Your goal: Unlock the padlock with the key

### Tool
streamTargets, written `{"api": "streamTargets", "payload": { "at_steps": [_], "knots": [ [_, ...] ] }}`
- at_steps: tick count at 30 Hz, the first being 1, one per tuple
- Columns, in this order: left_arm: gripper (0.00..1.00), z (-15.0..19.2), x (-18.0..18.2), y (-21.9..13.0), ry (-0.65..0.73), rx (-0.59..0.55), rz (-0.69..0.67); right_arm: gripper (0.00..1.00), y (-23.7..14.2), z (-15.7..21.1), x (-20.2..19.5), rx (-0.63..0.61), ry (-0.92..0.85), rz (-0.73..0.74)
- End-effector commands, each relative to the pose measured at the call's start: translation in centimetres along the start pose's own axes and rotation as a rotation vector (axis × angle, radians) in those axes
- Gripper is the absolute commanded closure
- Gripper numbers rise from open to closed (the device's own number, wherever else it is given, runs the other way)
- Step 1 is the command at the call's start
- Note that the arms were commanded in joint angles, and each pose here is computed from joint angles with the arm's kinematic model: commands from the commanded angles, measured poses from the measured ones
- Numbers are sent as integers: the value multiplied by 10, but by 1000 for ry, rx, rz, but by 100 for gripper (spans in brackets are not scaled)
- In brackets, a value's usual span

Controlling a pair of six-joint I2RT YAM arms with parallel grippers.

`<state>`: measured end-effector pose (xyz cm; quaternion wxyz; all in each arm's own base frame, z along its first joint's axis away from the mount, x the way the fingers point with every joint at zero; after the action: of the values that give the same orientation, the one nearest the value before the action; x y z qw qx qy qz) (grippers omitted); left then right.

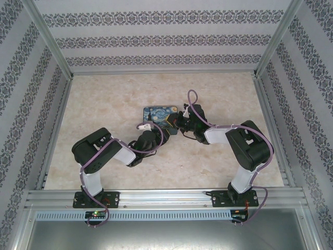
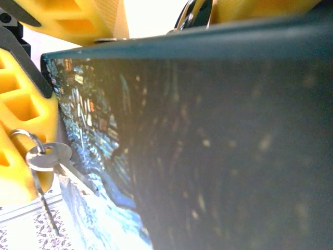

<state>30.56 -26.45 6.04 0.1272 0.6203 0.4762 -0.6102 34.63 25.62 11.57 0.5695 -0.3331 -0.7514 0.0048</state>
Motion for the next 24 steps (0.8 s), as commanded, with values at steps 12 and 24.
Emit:
{"api": "streamTargets", "payload": {
  "at_steps": [12, 24],
  "knots": [
    [72, 3, 33, 10, 62, -18, -137, 100, 3, 16, -33, 51, 59, 85],
    [93, 3, 35, 9, 42, -9, -137, 100, 1, 10, -27, 42, 55, 69]
  ]
}}
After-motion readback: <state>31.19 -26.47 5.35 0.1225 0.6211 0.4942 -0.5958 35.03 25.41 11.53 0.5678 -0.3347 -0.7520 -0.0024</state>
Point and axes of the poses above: each hand's point on the last joint's axis, 136 mm out from that joint toward the fingers, its own y axis out along the fingers, its own x axis along the line the jaws close on, z = x × y, the point moved 4 cm from there along -y, back along the fingers, and after that the axes turned 15 degrees about -y, right-handed, at the moved point
